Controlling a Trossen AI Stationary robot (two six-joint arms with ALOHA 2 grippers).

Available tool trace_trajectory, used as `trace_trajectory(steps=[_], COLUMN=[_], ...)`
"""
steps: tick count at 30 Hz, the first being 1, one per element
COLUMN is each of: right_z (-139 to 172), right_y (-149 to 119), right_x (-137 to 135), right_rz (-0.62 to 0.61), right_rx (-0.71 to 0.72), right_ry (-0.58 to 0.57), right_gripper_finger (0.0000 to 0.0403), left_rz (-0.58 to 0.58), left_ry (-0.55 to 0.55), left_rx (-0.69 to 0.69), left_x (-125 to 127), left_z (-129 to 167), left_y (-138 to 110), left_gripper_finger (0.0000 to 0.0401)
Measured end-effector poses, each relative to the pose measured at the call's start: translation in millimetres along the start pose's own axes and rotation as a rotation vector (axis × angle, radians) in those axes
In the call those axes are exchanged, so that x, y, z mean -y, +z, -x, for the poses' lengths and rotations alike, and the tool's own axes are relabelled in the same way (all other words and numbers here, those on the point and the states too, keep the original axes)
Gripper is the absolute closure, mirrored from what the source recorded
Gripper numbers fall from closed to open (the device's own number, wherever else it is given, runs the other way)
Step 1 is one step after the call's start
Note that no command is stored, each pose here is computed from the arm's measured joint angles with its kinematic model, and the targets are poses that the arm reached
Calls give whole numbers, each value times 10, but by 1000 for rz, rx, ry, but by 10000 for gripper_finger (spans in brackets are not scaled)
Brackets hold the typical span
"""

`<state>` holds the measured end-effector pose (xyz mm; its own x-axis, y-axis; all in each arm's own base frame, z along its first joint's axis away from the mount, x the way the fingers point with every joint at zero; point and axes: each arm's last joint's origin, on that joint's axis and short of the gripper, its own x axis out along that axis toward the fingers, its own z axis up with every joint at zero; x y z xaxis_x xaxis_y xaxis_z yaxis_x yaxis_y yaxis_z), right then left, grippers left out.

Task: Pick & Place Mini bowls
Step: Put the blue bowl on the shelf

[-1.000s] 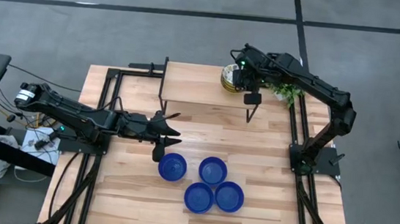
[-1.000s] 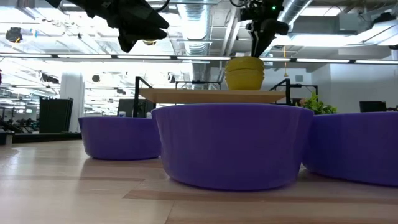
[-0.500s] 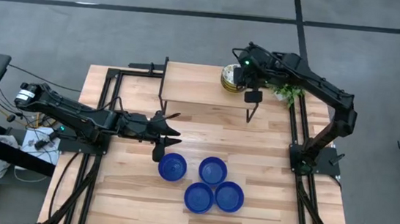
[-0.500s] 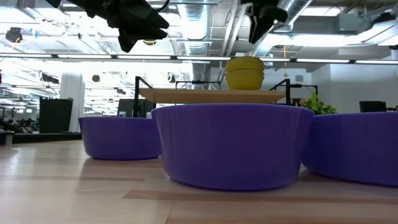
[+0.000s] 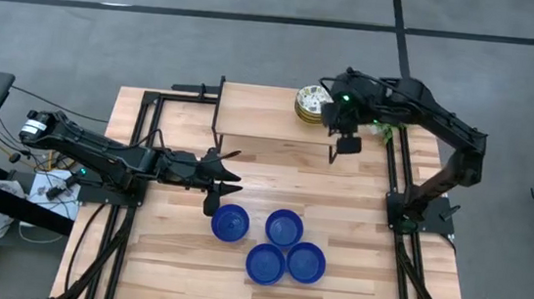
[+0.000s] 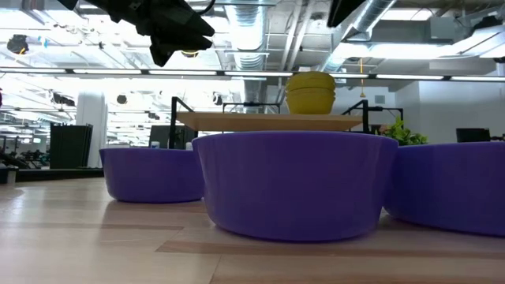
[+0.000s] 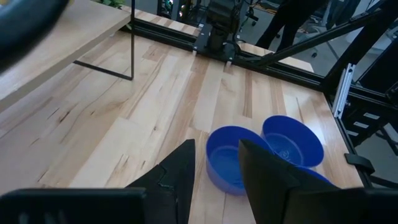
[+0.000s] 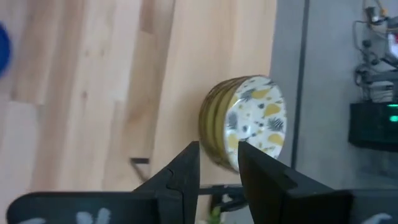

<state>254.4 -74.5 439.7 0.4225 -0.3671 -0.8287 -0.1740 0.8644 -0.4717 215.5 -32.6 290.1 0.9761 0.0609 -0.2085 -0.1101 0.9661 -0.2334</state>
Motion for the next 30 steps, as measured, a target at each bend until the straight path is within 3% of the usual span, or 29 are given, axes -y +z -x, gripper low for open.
trace_trajectory(steps=[12, 24, 30], right_z=[453, 628, 550], right_y=[-96, -8, 15], right_x=[-277, -570, -682], right_rz=[-90, 23, 55], right_rx=[189, 296, 268], right_ry=[156, 305, 368], right_gripper_finger=[303, 303, 303], left_rz=[1, 1, 2], left_ry=[-1, -1, -2], left_rx=[3, 4, 6], left_x=[1, 1, 2], left_z=[0, 0, 0], left_y=[3, 4, 6], left_gripper_finger=[280, 280, 280])
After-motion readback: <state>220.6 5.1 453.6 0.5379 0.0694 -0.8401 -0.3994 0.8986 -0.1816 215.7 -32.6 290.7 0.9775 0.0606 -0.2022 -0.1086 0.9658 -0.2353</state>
